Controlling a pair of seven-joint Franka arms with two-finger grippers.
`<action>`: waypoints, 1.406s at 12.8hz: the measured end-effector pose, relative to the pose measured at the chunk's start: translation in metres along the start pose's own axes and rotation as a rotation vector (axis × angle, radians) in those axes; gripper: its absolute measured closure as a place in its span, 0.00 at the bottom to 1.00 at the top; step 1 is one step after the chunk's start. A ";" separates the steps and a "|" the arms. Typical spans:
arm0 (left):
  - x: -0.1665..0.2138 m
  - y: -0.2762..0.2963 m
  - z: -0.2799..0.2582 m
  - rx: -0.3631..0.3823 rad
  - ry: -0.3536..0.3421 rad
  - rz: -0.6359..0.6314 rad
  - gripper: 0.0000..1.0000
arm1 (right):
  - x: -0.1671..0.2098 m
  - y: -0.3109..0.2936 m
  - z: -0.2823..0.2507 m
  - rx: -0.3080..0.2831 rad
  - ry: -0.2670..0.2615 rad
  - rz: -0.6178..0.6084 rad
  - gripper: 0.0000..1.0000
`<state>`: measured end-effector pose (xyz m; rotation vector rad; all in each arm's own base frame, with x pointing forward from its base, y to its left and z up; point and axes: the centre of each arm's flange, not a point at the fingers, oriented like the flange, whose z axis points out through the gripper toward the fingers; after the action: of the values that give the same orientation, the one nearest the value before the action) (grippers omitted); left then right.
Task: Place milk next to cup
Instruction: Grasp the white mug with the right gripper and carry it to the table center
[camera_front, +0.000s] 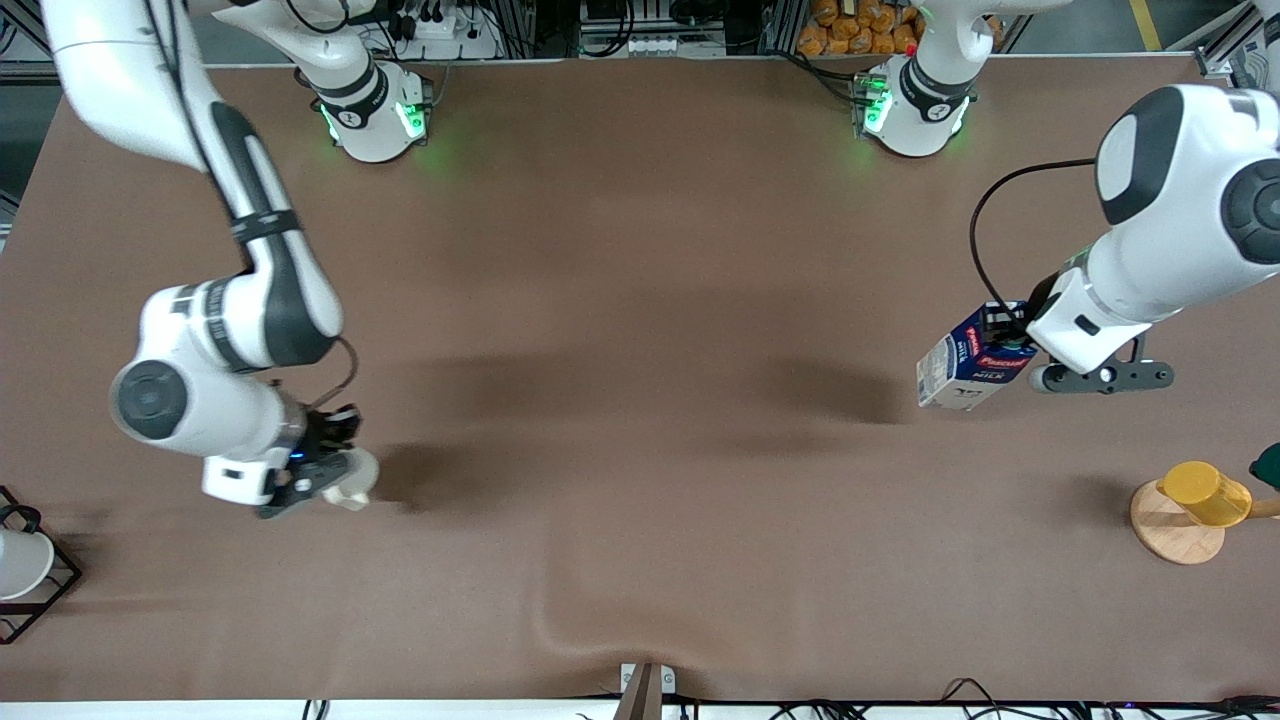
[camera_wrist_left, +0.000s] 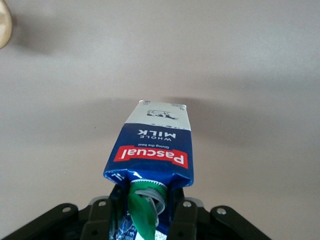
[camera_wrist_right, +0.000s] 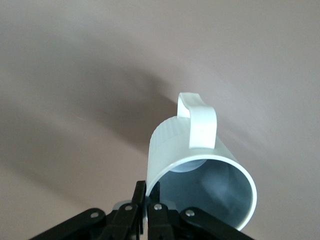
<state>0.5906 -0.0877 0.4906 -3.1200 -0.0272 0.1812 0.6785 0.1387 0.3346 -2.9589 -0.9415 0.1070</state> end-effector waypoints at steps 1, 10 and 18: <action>0.000 -0.001 -0.005 0.000 0.000 -0.002 0.60 | 0.018 -0.038 -0.005 -0.007 0.010 -0.059 0.95; -0.003 0.006 -0.024 -0.003 0.026 0.011 0.60 | 0.089 -0.284 0.031 -0.043 0.087 -0.412 0.95; -0.011 0.024 -0.019 0.004 -0.017 0.043 0.60 | 0.077 -0.302 0.066 -0.027 -0.033 -0.109 0.95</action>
<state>0.5827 -0.1123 0.5103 -3.1168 0.0401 0.2086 0.5619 0.4305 0.2808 -2.9309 -1.1153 0.1412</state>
